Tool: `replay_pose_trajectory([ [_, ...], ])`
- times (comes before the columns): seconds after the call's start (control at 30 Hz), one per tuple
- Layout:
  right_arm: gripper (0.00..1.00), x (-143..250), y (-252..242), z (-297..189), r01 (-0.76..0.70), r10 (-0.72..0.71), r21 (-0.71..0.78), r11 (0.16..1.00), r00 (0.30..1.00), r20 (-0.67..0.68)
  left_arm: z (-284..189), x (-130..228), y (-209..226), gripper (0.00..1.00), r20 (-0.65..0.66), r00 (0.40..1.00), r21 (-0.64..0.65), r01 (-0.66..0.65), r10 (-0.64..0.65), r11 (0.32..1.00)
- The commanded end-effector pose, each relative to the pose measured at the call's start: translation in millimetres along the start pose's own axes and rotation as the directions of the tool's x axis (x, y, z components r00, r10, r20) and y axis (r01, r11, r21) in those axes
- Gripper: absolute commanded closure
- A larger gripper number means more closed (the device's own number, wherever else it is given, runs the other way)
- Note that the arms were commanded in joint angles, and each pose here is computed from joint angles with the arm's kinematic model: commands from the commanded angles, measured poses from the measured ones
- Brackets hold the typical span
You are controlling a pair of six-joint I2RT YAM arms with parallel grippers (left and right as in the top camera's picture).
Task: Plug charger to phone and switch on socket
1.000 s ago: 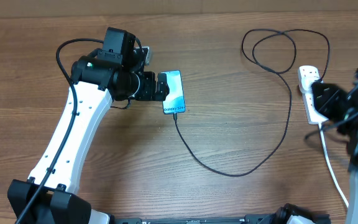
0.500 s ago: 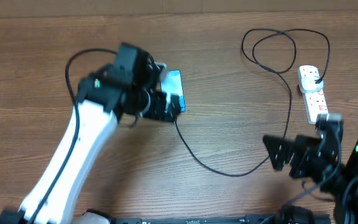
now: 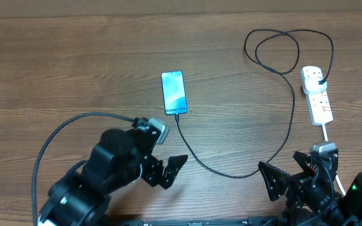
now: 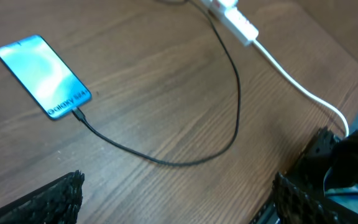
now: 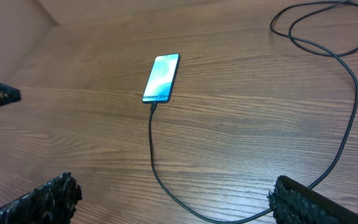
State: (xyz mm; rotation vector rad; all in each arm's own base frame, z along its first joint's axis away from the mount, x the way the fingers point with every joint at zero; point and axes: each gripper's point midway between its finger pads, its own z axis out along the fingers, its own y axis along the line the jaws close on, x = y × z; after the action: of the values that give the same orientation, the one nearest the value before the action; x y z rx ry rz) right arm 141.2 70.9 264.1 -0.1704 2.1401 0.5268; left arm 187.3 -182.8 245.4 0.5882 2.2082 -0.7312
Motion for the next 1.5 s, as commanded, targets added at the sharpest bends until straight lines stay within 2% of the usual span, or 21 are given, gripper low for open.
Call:
replay_pose_trajectory([
  [0.0,0.00,0.5,1.2,0.6,0.014,-0.014,-0.009,1.000,1.000,-0.002,-1.6,1.4,3.1,0.01,0.013,1.000,-0.020,0.020,-0.020,1.000],
  [0.23,0.00,0.5,1.2,0.6,0.015,-0.015,-0.009,1.000,1.000,-0.002,3.0,15.1,8.4,0.00,-0.053,0.998,-0.043,0.036,-0.039,0.998],
  [0.6,0.00,0.5,1.2,0.6,0.014,-0.014,-0.009,1.000,1.000,-0.002,9.6,19.7,12.3,0.01,-0.084,0.996,-0.059,0.038,-0.042,0.998],
  [0.67,0.00,0.5,1.2,0.6,0.014,-0.014,-0.009,1.000,1.000,-0.002,1.7,13.5,26.5,0.01,-0.040,0.999,-0.140,-0.006,0.000,0.990],
  [0.77,0.00,0.5,1.2,0.6,0.014,-0.014,-0.009,1.000,1.000,-0.002,-17.9,-11.3,54.2,0.01,0.121,0.993,-0.268,0.033,0.000,0.963],
  [0.9,0.00,0.5,1.2,0.6,0.014,-0.014,-0.009,1.000,1.000,-0.002,-47.3,-36.0,85.6,0.00,0.360,0.932,-0.364,0.093,0.048,0.927],
  [1.0,0.00,0.5,1.2,0.6,0.014,-0.014,-0.009,1.000,1.000,-0.002,-67.4,-39.7,105.8,0.00,0.523,0.847,-0.407,0.145,0.099,0.902],
  [1.13,0.00,0.5,1.2,0.6,0.014,-0.014,-0.009,1.000,1.000,-0.002,-90.4,-36.9,125.3,0.00,0.676,0.709,-0.456,0.190,0.200,0.870],
  [1.2,0.00,0.5,1.2,0.6,0.014,-0.014,-0.009,1.000,1.000,-0.002,-98.2,-35.1,130.2,0.00,0.707,0.654,-0.488,0.177,0.268,0.855],
  [1.27,0.00,0.5,1.2,0.6,0.014,-0.014,-0.009,1.000,1.000,-0.002,-102.3,-32.7,132.3,0.01,0.699,0.625,-0.539,0.143,0.346,0.830],
  [1.37,0.00,0.5,1.2,0.6,0.014,-0.014,-0.009,1.000,1.000,-0.002,-101.3,-26.2,135.6,0.00,0.641,0.627,-0.621,0.084,0.443,0.779],
  [1.47,0.00,0.4,1.2,0.6,0.014,-0.014,-0.009,1.000,1.000,-0.001,-95.6,-16.9,141.6,0.00,0.608,0.649,-0.647,0.070,0.457,0.760],
])
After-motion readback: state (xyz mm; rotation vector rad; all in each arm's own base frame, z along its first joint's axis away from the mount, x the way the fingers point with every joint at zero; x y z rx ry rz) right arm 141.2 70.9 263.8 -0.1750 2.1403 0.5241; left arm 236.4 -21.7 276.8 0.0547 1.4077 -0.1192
